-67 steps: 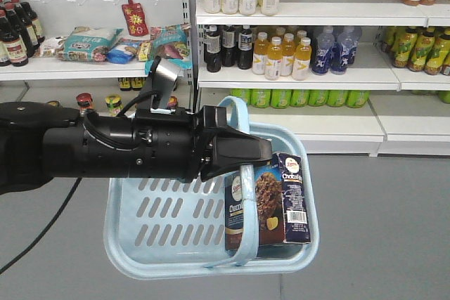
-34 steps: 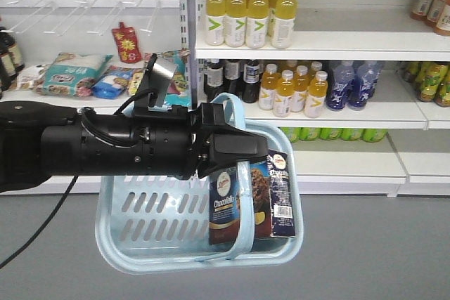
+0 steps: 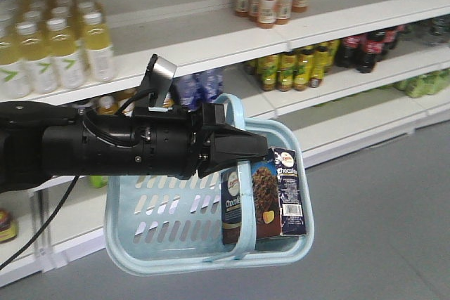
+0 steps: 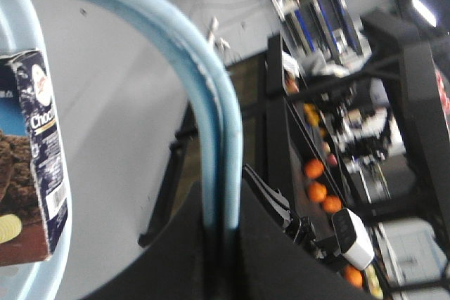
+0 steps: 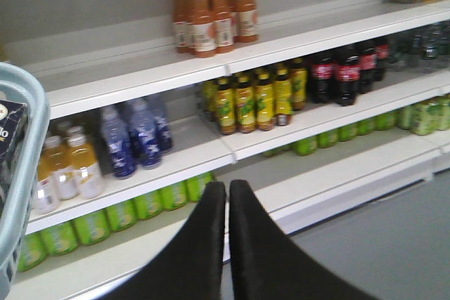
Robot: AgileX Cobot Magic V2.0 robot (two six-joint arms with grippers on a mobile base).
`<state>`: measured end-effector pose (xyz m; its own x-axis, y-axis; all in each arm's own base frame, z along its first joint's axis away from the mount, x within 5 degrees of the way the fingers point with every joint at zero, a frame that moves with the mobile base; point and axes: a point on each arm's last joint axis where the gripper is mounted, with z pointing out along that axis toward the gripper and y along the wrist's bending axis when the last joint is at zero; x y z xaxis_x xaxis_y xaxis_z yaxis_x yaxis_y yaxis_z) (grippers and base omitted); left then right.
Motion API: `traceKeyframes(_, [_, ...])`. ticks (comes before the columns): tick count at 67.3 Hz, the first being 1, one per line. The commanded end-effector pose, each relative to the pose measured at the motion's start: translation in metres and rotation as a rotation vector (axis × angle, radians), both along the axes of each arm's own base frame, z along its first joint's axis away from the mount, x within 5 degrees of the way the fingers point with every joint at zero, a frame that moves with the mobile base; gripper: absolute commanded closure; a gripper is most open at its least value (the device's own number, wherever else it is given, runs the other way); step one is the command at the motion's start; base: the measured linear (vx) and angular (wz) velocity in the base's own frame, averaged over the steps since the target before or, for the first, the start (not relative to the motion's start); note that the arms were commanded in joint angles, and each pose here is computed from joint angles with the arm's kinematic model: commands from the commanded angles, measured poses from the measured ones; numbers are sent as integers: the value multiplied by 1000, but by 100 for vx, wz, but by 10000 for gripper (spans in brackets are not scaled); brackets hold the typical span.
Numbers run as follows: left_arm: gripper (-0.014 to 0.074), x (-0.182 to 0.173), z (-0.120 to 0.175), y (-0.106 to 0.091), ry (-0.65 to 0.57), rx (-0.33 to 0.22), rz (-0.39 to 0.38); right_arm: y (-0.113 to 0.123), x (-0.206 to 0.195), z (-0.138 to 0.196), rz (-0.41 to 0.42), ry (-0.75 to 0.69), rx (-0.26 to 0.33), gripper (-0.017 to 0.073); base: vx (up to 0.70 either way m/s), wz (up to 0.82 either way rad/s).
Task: Left arm holds basket, right arm returns cookies
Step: 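Hold the basket with the left gripper while turning along the shelves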
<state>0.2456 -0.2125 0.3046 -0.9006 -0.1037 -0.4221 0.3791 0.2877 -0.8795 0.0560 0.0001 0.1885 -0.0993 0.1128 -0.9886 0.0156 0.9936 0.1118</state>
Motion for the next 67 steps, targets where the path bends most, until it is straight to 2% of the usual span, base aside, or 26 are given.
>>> traceKeyframes(1, [600,-8,34,0,-25,-156,-17,0,0,6,-2,-76,-9,563,26,-100])
traceKeyframes(67, [600,-8,34,0,-25,-156,-17,0,0,6,-2,-75,-8,563,20,-83])
